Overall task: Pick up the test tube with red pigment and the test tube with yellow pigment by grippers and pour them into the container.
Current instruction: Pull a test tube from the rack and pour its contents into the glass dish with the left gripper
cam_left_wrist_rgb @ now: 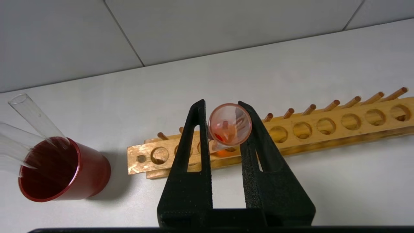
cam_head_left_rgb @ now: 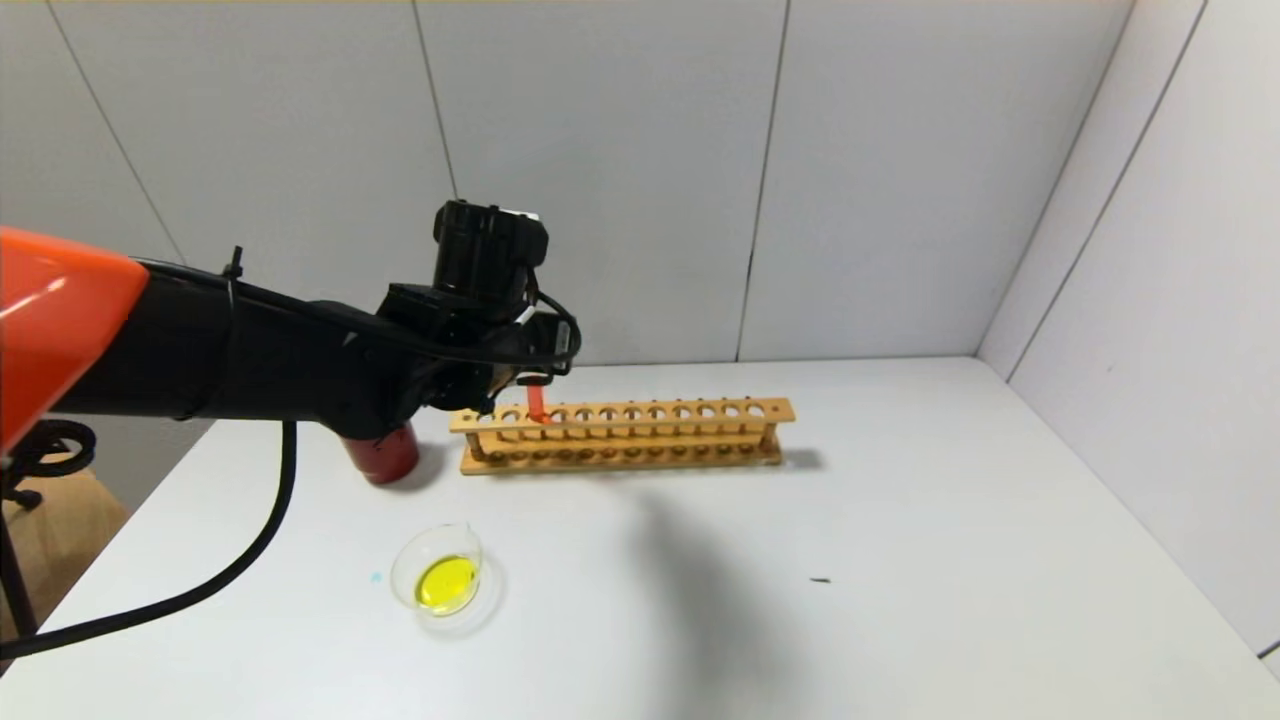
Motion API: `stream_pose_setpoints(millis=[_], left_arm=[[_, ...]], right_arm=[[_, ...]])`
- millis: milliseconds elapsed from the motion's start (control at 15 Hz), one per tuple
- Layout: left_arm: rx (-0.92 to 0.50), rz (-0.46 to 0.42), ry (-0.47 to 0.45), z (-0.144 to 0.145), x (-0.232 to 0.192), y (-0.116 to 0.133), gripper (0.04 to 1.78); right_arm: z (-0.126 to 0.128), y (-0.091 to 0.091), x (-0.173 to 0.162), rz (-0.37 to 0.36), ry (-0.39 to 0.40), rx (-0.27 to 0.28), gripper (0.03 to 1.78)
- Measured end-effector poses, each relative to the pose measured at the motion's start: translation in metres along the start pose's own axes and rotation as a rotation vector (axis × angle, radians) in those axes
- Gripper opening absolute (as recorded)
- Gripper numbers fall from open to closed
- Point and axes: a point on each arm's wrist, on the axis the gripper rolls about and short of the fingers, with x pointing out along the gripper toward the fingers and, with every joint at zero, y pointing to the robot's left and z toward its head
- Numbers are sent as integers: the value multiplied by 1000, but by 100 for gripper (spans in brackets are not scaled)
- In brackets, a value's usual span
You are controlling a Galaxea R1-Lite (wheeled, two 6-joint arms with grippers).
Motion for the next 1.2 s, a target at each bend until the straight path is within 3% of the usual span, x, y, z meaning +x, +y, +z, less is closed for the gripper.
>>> stream_pose_setpoints(millis=[733,1067,1200], left_arm=[[24,10,-10,31,-39,10,31],[69,40,85,29,-59,28,31],[122,44,164,23,-70,39,31]], right_arm=[[0,0,0,0,0,0,171],[0,0,0,0,0,0,171],[0,0,0,0,0,0,171]])
